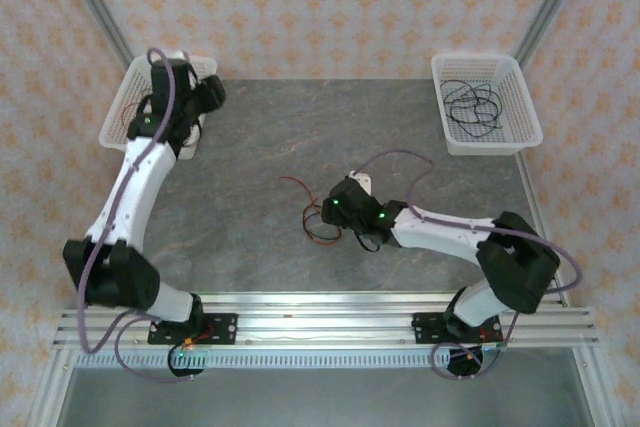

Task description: Untangle the cables

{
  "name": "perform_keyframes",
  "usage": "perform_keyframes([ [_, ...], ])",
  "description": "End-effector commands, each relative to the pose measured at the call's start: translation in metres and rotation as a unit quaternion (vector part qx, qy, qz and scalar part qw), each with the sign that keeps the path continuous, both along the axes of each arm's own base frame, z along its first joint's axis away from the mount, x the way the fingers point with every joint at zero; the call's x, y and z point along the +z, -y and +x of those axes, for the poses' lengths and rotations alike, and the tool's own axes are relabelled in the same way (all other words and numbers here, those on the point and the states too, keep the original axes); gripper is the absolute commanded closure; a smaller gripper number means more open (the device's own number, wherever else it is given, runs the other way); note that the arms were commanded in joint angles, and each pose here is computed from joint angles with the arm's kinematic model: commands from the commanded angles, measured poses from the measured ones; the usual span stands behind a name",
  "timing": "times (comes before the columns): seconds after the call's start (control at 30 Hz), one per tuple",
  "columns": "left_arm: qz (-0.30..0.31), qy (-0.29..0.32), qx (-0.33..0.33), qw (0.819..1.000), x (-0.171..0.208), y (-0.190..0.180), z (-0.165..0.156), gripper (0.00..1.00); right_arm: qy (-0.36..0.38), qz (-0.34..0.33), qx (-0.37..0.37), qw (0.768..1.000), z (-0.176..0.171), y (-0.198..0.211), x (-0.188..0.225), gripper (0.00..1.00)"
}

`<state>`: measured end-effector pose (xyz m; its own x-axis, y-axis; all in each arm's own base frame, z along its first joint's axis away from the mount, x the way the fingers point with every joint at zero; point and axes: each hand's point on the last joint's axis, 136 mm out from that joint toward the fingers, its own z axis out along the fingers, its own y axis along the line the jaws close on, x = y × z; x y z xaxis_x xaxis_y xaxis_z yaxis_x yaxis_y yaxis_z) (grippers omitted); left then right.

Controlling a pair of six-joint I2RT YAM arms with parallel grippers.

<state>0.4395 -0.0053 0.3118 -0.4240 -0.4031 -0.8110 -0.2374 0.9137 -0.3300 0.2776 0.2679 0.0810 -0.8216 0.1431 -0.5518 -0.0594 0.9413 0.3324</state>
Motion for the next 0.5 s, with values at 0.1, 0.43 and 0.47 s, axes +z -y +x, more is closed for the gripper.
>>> perform_keyframes([
  [0.1, -0.021, 0.017, -0.012, 1.0, -0.02, 0.029, -0.048, 0.37, -0.014, -0.044, -0.006, 0.999, 0.012, -0.004, -0.023, 0.34],
  [0.43, -0.027, 0.024, -0.01, 0.999, -0.028, 0.028, -0.095, 0.38, -0.027, -0.048, -0.013, 0.998, 0.018, -0.011, -0.047, 0.47],
  [0.47, -0.027, 0.023, -0.009, 0.999, -0.028, 0.027, -0.097, 0.38, -0.025, -0.048, -0.014, 0.998, 0.019, -0.011, -0.046, 0.48],
])
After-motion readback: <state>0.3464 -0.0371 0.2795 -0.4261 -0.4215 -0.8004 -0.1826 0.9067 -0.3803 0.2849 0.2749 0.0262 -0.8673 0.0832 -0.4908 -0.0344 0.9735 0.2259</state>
